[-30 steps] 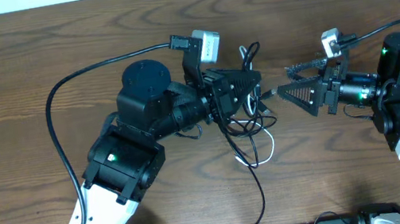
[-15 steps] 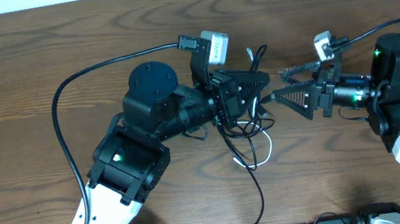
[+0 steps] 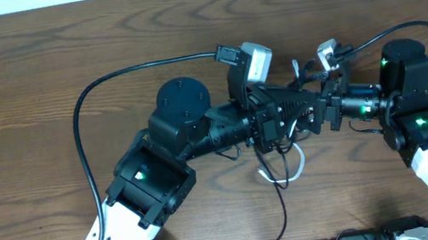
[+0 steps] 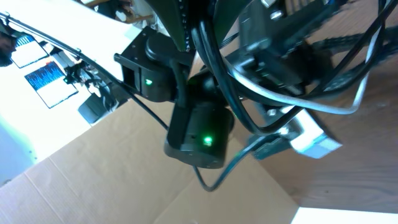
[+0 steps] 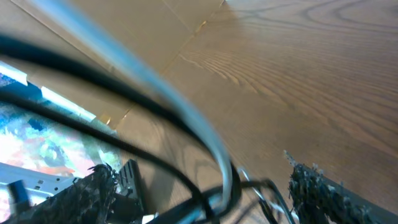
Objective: Untangle cables
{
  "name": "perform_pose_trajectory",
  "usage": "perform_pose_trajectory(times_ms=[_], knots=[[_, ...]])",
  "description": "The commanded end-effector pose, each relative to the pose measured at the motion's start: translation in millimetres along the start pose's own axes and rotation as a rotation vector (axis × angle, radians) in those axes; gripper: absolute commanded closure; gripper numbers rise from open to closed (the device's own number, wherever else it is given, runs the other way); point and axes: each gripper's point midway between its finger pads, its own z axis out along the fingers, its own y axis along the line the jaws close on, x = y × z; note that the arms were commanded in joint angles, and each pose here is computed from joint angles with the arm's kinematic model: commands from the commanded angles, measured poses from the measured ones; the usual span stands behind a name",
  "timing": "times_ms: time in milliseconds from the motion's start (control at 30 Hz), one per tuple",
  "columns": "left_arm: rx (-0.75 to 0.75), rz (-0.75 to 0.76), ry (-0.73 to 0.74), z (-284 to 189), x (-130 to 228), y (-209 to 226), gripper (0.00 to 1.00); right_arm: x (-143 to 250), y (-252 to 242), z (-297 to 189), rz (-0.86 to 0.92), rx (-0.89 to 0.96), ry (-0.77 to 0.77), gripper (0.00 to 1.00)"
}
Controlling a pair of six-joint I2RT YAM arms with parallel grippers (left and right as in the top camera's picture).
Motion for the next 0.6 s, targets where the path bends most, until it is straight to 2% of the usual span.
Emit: perform_pose_trajectory(times_ms=[0,133,400,567], knots=[[0.035,0.004,-0.007,1,-5,-13,0.92,-1,-8,3,0.002,0.053,-0.003,0.12],[0.037,-0.023,-0.009,0,-5,-14,0.92,-1,-24,2,0.020,0.142,-0.013,0.12],[0.037,-0.013,-0.021,-4,-8,-15,0.93,20,-84,-23,0.151,0.482,0.007,0.14],[0.023,-0.014,-0.035,-7,-13,-10,0.92,32,-100,-40,0.188,0.561,0.036,0.15]])
